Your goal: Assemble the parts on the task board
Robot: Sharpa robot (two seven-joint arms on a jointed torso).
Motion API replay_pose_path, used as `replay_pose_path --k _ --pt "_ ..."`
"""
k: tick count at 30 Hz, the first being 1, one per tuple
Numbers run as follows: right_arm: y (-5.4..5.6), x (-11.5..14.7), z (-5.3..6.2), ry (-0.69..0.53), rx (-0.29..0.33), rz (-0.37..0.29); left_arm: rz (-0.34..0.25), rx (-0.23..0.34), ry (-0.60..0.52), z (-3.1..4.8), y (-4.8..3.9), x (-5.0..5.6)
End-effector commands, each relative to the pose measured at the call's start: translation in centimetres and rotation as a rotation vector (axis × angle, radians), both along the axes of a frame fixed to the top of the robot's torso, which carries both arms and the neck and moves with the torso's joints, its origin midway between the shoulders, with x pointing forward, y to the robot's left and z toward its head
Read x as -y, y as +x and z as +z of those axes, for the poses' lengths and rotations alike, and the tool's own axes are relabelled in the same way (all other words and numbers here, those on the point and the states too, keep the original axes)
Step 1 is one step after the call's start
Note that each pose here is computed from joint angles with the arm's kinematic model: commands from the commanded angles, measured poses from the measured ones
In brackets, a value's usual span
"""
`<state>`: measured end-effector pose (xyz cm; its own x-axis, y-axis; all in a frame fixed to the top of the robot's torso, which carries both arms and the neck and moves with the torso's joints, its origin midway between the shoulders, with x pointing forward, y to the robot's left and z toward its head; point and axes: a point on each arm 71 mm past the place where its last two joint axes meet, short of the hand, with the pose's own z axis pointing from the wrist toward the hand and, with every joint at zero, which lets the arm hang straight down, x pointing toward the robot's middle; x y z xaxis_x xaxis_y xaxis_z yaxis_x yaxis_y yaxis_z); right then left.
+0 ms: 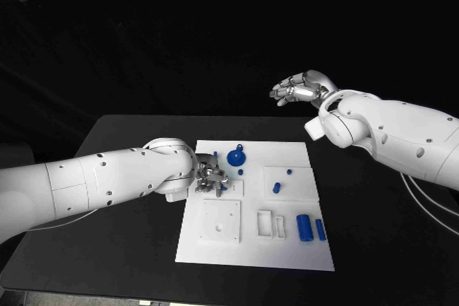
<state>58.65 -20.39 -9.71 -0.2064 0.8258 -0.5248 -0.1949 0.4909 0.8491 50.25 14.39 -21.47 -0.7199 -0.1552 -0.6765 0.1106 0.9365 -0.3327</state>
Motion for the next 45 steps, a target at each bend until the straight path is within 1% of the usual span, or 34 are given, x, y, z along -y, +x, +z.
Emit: replay_pose_path --k 1,10,20,24,27,28,30,32,35,36,37,40,41,43,45 --pt "0.0 -0.1 0.0 -0.008 0.0 0.014 0.011 0.006 0.0 0.01 0.05 0.0" --pt "-0.1 0.0 -0.3 -0.009 -0.004 0.012 0.041 0.043 0.002 0.18 0.39 -0.5" --pt "-0.1 0.3 -0.5 -0.01 -0.007 0.009 0.058 0.063 -0.027 0.43 0.42 -1.1" --pt "-0.1 0.4 -0.6 -0.01 -0.008 0.006 0.072 0.074 -0.074 0.85 0.38 -1.4" --pt "-0.1 0.5 -0.6 -0.01 -0.009 0.005 0.079 0.065 -0.092 0.97 0.15 -1.7" --pt "-0.1 0.6 -0.6 -0.011 -0.009 0.004 0.08 0.066 -0.099 1.15 0.12 -1.8" --pt "-0.1 0.6 -0.6 -0.011 -0.009 0.003 0.087 0.076 -0.115 1.85 0.36 -1.9" --pt "-0.1 0.8 -0.7 -0.011 -0.009 0.0 0.102 0.077 -0.126 2.22 0.51 -2.4" --pt "-0.1 0.9 -0.7 -0.012 -0.01 -0.002 0.129 0.075 -0.147 3.13 1.23 -3.3" --pt "-0.1 1.0 -0.7 -0.012 -0.01 -0.003 0.129 0.07 -0.149 3.25 1.37 -3.5" --pt "-0.1 1.1 -0.7 -0.012 -0.01 -0.006 0.133 0.061 -0.15 3.58 1.75 -4.0" --pt "-0.1 1.2 -0.7 -0.012 -0.009 -0.01 0.139 0.07 -0.14 4.23 2.43 -4.4" --pt "-0.1 1.2 -0.7 -0.012 -0.009 -0.011 0.15 0.08 -0.136 4.48 2.88 -4.6" --pt "-0.1 1.3 -0.7 -0.012 -0.009 -0.011 0.166 0.087 -0.131 4.66 3.48 -4.9" --pt "-0.1 1.2 -0.7 -0.012 -0.009 -0.01 0.187 0.098 -0.124 5.04 4.31 -5.3"
